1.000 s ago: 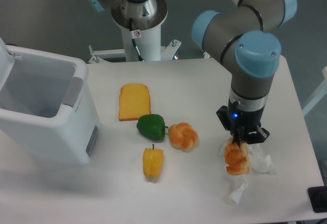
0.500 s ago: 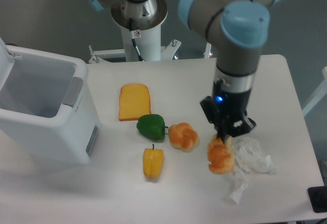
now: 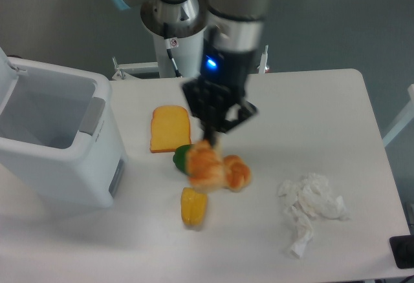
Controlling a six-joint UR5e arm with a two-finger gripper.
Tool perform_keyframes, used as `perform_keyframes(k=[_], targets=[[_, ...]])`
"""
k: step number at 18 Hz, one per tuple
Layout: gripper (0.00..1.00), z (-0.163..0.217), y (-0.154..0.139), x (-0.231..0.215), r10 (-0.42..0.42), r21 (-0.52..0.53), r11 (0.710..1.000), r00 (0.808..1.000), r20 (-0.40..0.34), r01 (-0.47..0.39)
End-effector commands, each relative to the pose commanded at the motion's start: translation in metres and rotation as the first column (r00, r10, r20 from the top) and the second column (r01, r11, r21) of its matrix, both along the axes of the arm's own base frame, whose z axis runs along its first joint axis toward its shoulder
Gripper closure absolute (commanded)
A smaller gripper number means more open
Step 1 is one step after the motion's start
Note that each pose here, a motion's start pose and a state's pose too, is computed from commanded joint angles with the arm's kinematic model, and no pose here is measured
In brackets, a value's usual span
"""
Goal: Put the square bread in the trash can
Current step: 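Carry the held bun over the table to above the white trash bin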
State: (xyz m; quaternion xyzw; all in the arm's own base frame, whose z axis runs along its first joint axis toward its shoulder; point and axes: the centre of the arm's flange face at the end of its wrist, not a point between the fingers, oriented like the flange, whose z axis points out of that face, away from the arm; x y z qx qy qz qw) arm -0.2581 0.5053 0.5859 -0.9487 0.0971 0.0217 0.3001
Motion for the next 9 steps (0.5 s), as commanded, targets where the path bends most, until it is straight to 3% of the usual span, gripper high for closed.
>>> perform_keyframes(k=[6, 9], targets=[[0.81, -0.023, 0.008, 0.11, -0.115, -0.037, 0.992, 0.991, 0.067, 0.117], [0.74, -0.033, 0.015, 0.145, -0.087, -0.063, 0.993, 0.987, 0.134, 0.096]])
